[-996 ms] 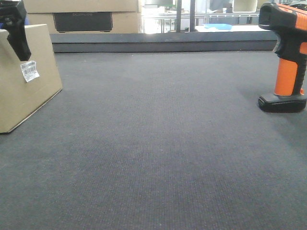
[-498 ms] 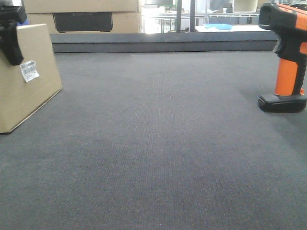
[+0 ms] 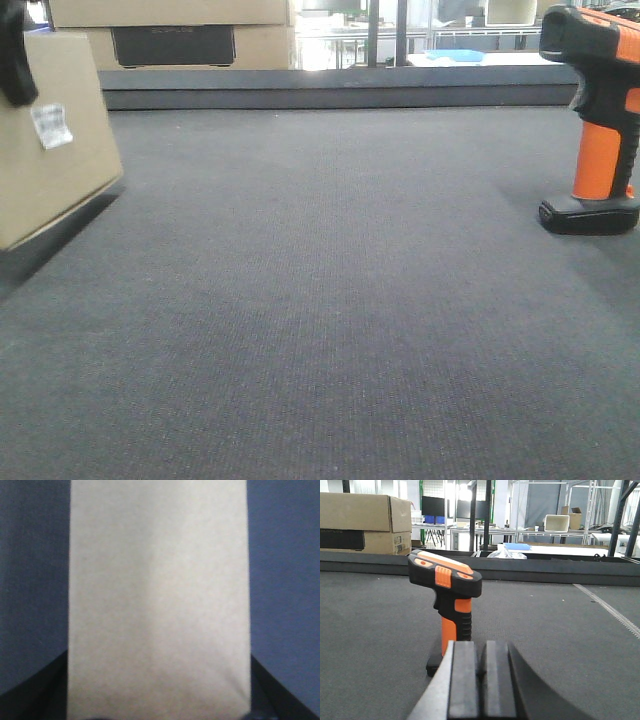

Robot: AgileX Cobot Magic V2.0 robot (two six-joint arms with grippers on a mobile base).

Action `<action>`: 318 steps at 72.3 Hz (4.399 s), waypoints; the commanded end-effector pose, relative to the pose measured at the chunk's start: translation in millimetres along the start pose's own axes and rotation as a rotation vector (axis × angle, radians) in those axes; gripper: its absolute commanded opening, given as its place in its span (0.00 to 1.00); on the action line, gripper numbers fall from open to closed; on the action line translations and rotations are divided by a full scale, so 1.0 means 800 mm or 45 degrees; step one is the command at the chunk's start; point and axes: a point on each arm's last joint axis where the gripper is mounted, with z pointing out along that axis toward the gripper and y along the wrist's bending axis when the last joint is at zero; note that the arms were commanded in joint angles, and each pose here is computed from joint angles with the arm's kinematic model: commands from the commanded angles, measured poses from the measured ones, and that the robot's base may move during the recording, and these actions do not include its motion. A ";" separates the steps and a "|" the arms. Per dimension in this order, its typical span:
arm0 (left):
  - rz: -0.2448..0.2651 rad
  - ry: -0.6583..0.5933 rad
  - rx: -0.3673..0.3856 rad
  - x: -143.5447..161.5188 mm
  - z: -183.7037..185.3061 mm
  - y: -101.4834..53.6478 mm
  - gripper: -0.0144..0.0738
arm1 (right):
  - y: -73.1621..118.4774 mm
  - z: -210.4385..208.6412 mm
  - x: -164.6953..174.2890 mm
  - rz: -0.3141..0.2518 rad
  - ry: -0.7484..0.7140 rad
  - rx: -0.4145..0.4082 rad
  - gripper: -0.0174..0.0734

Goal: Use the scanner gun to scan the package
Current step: 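Lift and tilt the box with the left gripper, barcode facing the scanner, then grasp the orange-and-black scanner gun with the right gripper and lift it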

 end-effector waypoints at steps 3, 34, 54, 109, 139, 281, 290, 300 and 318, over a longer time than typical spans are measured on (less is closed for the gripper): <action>-0.081 -0.090 0.090 0.007 -0.043 -0.027 0.04 | 0.000 0.000 -0.005 -0.005 -0.032 0.001 0.01; -0.129 -0.209 0.383 0.052 -0.037 -0.147 0.04 | -0.001 0.000 -0.012 -0.003 -0.105 0.008 0.01; -0.180 -0.144 0.430 0.078 -0.001 -0.153 0.04 | 0.000 -0.001 -0.017 -0.003 -0.088 0.004 0.01; -0.103 -0.182 0.430 0.078 0.003 -0.152 0.04 | 0.002 0.112 -0.071 -0.020 0.389 0.004 0.01; -0.039 -0.241 0.439 0.074 0.002 -0.153 0.04 | -0.004 0.174 -0.015 0.217 0.530 0.134 0.01; 0.010 -0.206 0.379 0.078 0.004 -0.149 0.04 | 0.033 0.245 0.059 0.258 0.151 0.089 0.81; 0.010 -0.204 0.378 0.078 0.004 -0.149 0.04 | 0.033 0.249 0.065 0.258 0.103 0.094 0.81; 0.010 -0.204 0.378 0.078 0.004 -0.149 0.04 | 0.034 0.258 0.074 0.267 0.115 0.098 0.81; 0.010 -0.201 0.377 0.078 0.004 -0.149 0.04 | 0.037 0.276 0.066 0.296 0.093 0.104 0.81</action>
